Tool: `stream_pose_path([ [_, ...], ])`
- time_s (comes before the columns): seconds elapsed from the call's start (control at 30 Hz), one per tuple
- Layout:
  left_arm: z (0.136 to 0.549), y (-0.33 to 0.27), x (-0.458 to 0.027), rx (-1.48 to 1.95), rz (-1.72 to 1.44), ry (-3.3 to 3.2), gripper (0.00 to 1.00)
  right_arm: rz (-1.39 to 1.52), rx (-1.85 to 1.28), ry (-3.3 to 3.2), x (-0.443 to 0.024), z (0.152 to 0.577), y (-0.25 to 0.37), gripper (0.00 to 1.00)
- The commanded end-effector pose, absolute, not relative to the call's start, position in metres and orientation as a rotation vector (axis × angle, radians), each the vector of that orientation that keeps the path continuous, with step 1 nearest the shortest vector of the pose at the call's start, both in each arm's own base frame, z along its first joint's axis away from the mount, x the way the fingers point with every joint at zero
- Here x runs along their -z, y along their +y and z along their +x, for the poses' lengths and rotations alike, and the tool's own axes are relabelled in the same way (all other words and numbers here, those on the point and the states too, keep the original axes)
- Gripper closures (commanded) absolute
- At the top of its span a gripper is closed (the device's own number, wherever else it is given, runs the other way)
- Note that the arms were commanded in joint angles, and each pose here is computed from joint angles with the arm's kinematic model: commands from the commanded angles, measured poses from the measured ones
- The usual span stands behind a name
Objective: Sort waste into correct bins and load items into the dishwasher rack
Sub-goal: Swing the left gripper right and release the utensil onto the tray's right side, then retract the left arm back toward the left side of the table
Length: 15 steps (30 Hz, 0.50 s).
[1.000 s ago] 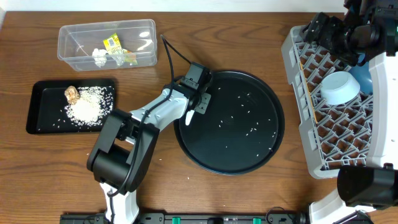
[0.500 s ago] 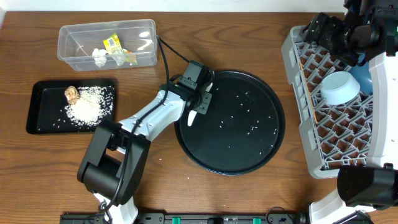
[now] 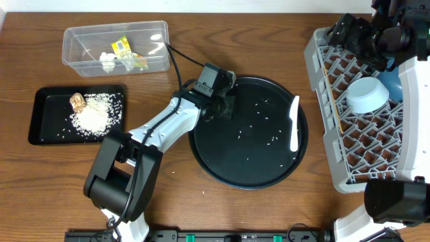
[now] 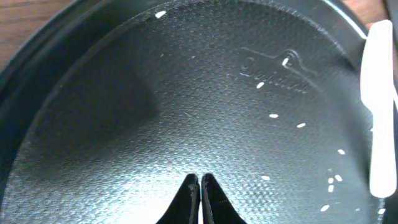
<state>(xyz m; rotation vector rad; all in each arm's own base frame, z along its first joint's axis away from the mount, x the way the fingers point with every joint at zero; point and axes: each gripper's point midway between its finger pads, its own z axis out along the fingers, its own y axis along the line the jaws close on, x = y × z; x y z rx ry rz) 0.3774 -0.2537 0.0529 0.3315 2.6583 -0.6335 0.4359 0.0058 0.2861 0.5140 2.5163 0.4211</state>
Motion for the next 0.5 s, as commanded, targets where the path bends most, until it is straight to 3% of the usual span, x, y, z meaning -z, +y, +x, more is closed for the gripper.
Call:
stream_pose_path([
  [0.0,0.377,-0.26,-0.064,0.691,0.297,2.648,0.94,0.486,-0.414,2.519,-0.287,0.435,0.008,0.01],
  [0.03,0.377,-0.26,-0.064,0.691,0.297,2.648,0.93,0.486,-0.415,2.519,-0.287,0.435,0.008,0.01],
  [0.13,0.377,-0.26,-0.064,0.691,0.297,2.648,0.74,0.486,-0.415,2.519,-0.287,0.435,0.008,0.01],
  [0.23,0.377,-0.258,-0.066,0.69,0.294,2.647,0.62,0.486,-0.415,2.519,-0.287,0.435,0.008,0.01],
  [0.47,0.382,-0.241,-0.1,0.689,0.247,2.593,0.56,0.486,-0.415,2.519,-0.287,0.435,0.008,0.01],
])
